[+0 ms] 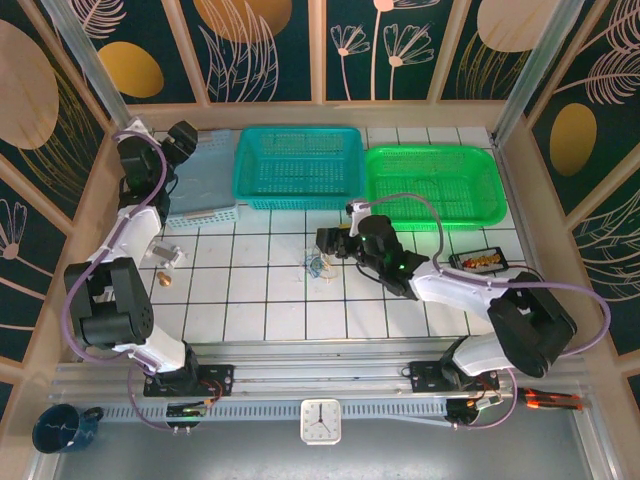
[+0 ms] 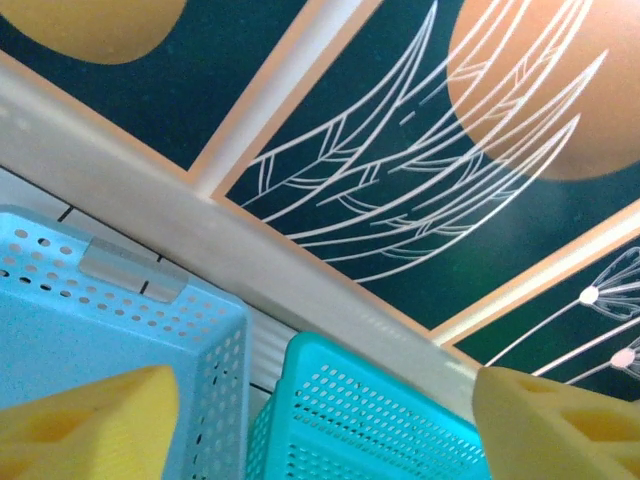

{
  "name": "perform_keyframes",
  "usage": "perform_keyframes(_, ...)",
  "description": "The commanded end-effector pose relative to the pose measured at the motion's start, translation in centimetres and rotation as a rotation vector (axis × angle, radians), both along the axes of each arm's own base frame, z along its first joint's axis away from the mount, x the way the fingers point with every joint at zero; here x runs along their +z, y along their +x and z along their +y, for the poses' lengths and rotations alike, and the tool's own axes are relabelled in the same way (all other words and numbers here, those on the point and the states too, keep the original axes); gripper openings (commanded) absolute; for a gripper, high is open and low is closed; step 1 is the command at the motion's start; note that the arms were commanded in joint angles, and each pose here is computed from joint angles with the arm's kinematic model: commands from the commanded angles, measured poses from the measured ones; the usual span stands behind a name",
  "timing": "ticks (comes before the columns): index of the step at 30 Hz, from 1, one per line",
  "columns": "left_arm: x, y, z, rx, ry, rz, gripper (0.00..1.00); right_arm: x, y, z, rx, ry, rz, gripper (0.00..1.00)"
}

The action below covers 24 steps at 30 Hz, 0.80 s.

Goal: Untangle the cables

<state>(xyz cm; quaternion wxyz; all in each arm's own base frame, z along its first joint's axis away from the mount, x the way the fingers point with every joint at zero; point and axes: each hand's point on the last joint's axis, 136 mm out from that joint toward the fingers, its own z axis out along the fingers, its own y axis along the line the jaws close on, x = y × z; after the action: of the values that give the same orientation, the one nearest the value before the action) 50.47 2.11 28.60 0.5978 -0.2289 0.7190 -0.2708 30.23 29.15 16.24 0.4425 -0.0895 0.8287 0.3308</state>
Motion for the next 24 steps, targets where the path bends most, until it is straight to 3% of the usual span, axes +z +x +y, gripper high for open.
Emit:
perform_keyframes(1, 1.4, -0.1, -0.2, -0.019, 0.021, -0.053, 0.84, 0.2, 0.0, -1.1, -0.029, -0.023, -0.014, 0.67)
perform_keyframes(6, 2.3, -0.4, -0.3, -0.025, 0.038, -0.063, 0.98, 0.2, -0.2, -1.3, -0.031, -0.024, -0.012, 0.67)
perform_keyframes(11, 0.8, -0.3, 1.4, 0.057, 0.115, 0.034, 0.99, 0.0, -0.5, -1.5, -0.032, -0.032, -0.003, 0.67)
perform_keyframes(18, -2.9, -0.7, 6.7, 0.301, 0.196, 0.23, 0.99, 0.5, -0.5, -1.4, -0.023, -0.02, -0.003, 0.67)
perform_keyframes(24, -5.9, -0.9, 10.8, 0.38, 0.186, 0.352, 0.99, 0.4, -0.6, -1.1, -0.004, -0.027, -0.01, 0.67)
